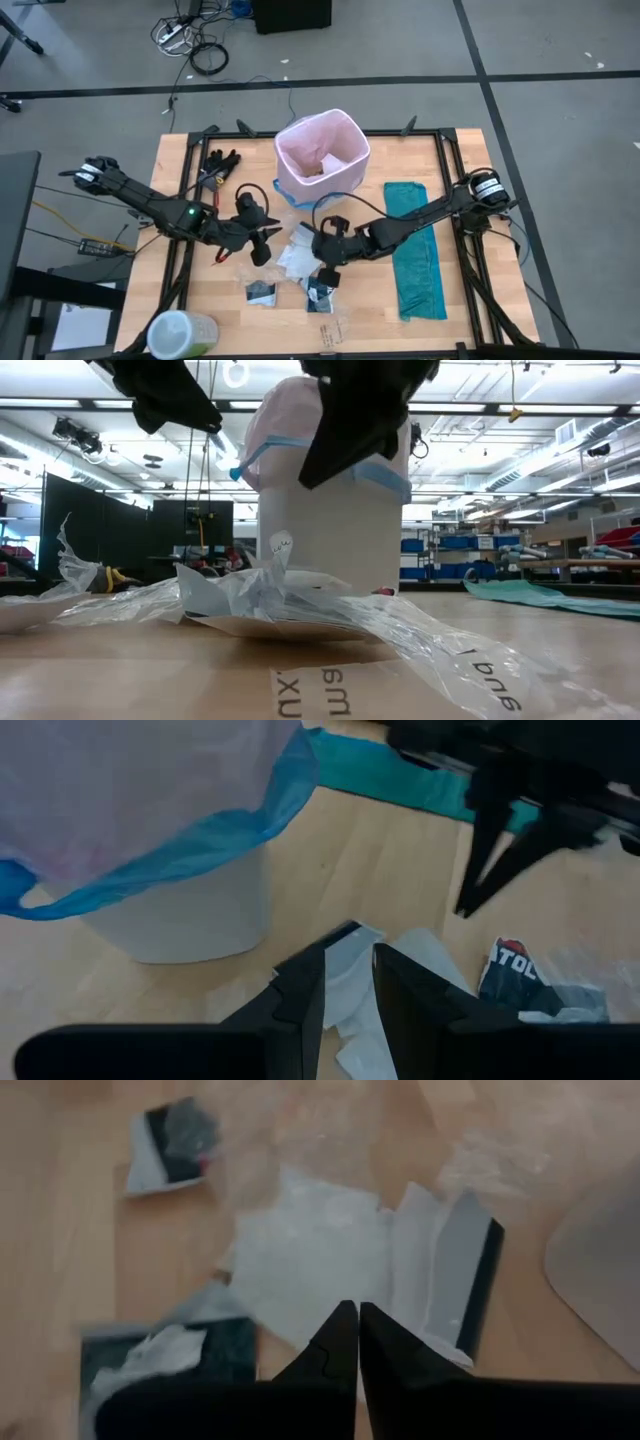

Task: Place trash/remove bag and relplace
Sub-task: Put the black-white paper trash into the white trash bin

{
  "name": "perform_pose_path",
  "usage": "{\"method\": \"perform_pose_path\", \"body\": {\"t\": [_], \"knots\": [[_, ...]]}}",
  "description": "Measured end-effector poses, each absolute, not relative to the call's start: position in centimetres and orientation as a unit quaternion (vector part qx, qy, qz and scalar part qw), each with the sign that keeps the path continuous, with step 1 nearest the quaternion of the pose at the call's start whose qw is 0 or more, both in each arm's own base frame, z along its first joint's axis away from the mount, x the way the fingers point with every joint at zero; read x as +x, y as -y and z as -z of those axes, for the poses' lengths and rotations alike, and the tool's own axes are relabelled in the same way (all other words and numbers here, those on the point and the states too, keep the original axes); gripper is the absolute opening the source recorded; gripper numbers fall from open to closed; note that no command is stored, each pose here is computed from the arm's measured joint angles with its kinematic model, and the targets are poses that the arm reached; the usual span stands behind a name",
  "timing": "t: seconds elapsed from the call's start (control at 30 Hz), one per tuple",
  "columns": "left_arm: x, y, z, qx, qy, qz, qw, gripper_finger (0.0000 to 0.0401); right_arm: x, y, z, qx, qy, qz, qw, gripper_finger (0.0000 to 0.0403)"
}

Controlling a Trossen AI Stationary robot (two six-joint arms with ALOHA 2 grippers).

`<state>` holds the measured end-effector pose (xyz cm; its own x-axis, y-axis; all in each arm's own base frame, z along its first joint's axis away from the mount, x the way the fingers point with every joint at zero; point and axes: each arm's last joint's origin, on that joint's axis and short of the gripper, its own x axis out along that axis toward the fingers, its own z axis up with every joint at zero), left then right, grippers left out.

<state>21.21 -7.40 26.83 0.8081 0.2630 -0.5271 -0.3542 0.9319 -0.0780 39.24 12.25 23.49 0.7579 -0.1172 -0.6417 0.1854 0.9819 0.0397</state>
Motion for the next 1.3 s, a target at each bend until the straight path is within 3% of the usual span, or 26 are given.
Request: {"method": "perform_pose_path", "body": {"t": [0.17,0.47,0.6,0.8,1.13,1.23,1.3], "knots": [[20.6,7.1,-27.6,-0.082,-0.249,-0.163,0.951,0.0096,39.2,-11.1,-22.5,0.023,-0.351,0.085,0.932,0.0047],[20.1,6.9,-27.1,-0.064,-0.278,-0.169,0.943,0.0096,39.2,-9.4,-20.6,0.014,-0.346,0.078,0.935,0.0177],[20.0,6.8,-27.0,-0.059,-0.286,-0.171,0.941,0.0096,39.4,-9.3,-20.0,0.022,-0.332,0.098,0.938,0.0207],[20.0,6.8,-26.9,-0.057,-0.288,-0.171,0.940,0.0096,40.5,-9.4,-17.9,0.023,-0.327,0.102,0.939,0.0209],[20.0,6.8,-27.0,-0.058,-0.286,-0.172,0.941,0.0096,40.6,-7.4,-14.6,0.015,-0.366,0.199,0.909,0.0200],[20.0,6.8,-27.0,-0.057,-0.286,-0.174,0.941,0.0096,40.9,-7.0,-13.5,0.052,-0.377,0.197,0.903,0.0162],[20.0,6.8,-27.0,-0.058,-0.285,-0.174,0.941,0.0096,41.0,-7.0,-13.1,0.077,-0.376,0.204,0.901,0.0101]]}}
